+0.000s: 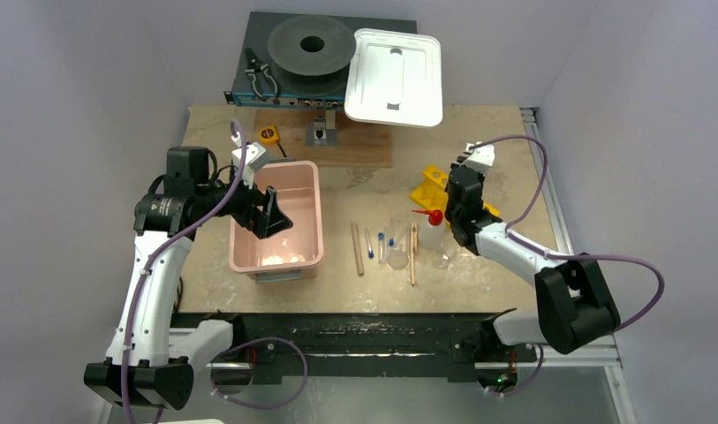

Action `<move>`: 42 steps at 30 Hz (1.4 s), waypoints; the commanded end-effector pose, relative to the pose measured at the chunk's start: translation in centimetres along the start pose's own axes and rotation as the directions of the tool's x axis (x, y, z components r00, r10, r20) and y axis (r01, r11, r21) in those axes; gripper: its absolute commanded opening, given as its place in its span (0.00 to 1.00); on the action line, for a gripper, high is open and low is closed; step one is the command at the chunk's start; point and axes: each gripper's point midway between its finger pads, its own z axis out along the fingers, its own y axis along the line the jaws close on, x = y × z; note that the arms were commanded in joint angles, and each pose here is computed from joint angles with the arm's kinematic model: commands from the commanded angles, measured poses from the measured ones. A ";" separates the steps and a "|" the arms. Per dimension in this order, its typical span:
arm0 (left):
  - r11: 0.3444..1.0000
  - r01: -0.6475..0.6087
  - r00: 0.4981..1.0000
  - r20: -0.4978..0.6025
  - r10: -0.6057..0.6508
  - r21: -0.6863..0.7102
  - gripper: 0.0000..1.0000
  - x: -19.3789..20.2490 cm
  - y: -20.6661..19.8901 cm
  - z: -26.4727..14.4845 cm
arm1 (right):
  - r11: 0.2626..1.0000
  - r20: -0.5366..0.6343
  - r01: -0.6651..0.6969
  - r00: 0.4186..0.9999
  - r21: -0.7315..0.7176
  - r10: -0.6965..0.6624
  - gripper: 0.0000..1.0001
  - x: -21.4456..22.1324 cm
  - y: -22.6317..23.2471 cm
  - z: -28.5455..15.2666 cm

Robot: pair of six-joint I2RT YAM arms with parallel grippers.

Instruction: Organize the chemistry lab equipment

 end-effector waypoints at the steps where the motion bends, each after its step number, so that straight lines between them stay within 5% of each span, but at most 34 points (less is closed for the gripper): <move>1: 0.999 -0.032 0.999 0.023 0.032 0.013 1.00 -0.4 -0.4 -0.1 | 0.999 0.020 -0.054 0.998 0.002 0.054 0.02 -0.4 -0.3 -0.5; 22: 0.997 -0.078 0.997 0.023 0.078 -0.002 1.00 -0.4 0.0 -0.2 | 0.994 0.004 -0.098 0.995 -0.042 0.098 0.65 -1.2 0.2 -1.8; 33: 0.998 -0.065 0.998 0.023 0.065 0.013 1.00 -0.3 -0.3 -0.1 | 0.950 -0.141 -0.230 0.969 -0.209 0.204 0.68 -3.5 1.2 -7.9; 42: 0.998 -0.053 0.998 0.024 0.052 0.016 1.00 -0.3 -0.3 0.1 | 0.929 -0.278 -0.197 0.954 -0.313 0.109 0.71 2.5 3.9 -14.0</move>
